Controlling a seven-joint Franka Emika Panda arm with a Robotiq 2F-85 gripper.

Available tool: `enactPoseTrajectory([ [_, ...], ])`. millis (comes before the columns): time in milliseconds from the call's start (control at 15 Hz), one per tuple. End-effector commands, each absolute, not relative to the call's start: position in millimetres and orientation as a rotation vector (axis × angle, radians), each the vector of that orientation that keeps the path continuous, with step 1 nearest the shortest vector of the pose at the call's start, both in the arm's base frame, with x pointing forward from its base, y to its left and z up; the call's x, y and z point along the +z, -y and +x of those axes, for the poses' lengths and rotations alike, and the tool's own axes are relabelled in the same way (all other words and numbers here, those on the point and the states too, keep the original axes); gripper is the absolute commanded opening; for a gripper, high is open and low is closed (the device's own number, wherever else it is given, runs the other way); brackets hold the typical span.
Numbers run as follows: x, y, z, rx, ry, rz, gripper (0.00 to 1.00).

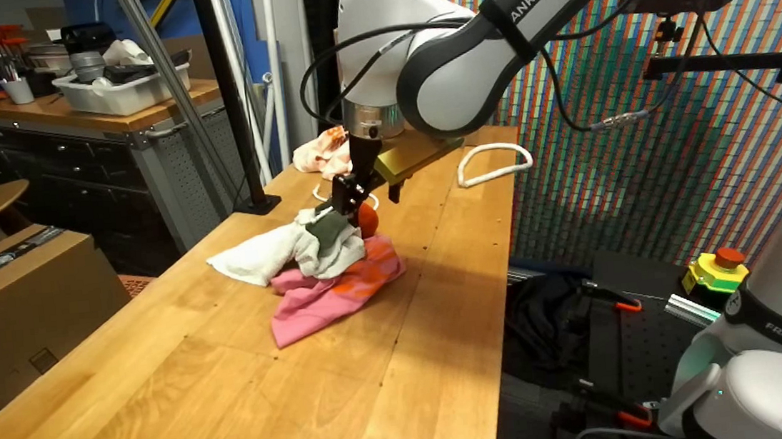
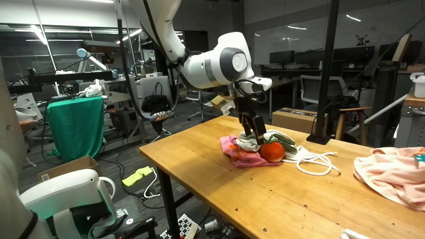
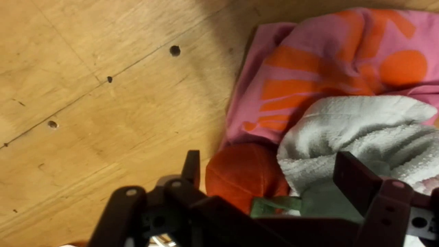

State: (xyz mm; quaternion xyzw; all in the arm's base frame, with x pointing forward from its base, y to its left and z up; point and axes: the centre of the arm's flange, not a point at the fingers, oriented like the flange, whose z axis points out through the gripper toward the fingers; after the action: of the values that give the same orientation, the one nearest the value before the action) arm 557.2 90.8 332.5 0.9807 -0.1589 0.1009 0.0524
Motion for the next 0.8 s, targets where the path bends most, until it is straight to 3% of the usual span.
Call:
enactPoseTrajectory([
  [0, 336.5, -68.2, 566.5, 0.310, 0.491, 2.980, 1.00],
  [733, 313.8, -45.1, 588.3, 0.306, 0.459, 3.021, 1.00],
])
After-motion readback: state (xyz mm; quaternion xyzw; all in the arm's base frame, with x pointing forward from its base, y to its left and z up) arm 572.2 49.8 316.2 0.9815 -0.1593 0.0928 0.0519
